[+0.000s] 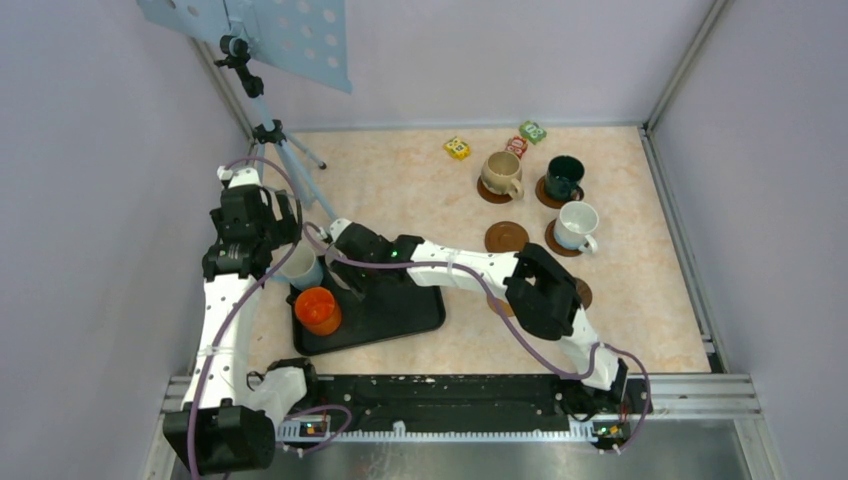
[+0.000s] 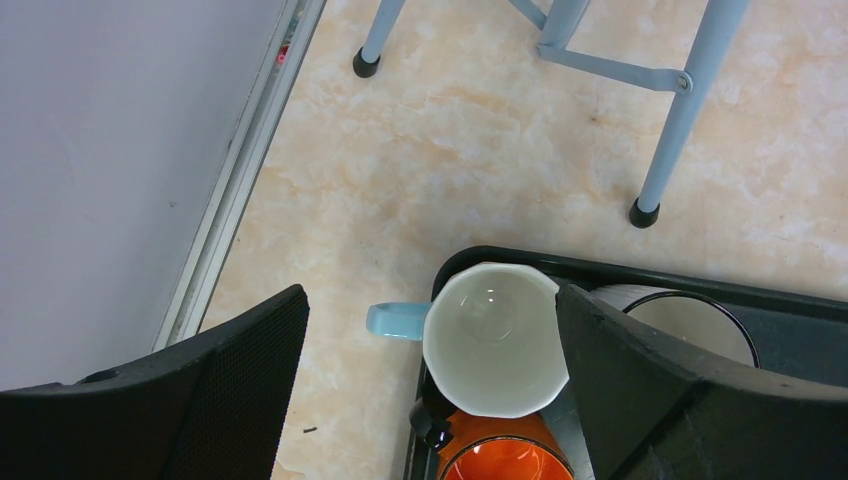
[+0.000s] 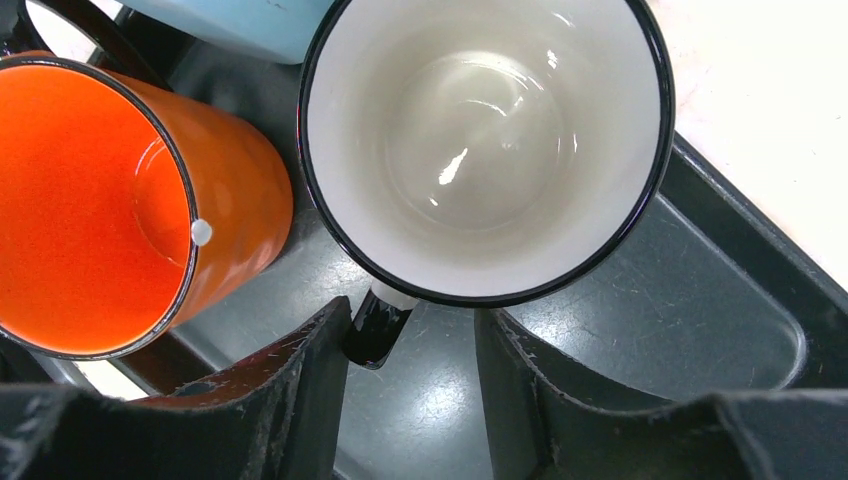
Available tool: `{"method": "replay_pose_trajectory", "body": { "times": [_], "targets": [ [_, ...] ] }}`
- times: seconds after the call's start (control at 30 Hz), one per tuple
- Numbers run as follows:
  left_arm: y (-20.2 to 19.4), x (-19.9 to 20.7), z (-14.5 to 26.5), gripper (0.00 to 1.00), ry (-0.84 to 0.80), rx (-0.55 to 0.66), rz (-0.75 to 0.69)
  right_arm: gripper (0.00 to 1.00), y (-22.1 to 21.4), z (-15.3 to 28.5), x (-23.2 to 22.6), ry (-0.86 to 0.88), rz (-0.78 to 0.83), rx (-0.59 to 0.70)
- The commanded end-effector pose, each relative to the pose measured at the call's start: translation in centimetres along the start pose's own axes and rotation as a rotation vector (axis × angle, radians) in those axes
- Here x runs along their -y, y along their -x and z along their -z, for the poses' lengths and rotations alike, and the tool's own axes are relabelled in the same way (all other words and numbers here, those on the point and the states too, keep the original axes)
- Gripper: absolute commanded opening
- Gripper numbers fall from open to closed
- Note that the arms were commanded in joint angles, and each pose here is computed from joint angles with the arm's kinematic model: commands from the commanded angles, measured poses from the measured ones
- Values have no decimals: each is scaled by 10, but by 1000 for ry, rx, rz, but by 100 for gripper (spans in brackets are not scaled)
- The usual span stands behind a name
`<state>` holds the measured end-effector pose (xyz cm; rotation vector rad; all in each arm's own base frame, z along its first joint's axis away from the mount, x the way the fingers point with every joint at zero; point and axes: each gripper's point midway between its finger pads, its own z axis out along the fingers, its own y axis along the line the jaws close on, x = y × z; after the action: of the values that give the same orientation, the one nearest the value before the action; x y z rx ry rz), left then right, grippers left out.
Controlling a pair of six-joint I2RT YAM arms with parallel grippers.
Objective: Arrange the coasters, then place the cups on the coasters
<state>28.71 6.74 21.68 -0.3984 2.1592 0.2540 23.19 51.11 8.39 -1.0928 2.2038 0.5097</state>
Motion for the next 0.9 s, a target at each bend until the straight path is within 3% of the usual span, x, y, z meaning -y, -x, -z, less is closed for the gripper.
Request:
{"method": "replay_pose_trajectory", "body": {
  "times": [0.0, 0.6, 0.73, 0.87],
  "targets": [
    [10, 3, -1, 99, -15, 40, 23, 47, 9, 3, 0, 2, 30, 19],
    [11, 2, -1, 99, -13, 39, 17, 39, 6, -20, 18, 53, 57, -17],
    [10, 2, -2, 99, -10, 35, 16, 30, 10, -20, 22, 47, 73, -3],
    [8, 5, -3, 99, -28, 29, 14, 15, 16, -14, 26, 48, 81, 10]
  ]
}}
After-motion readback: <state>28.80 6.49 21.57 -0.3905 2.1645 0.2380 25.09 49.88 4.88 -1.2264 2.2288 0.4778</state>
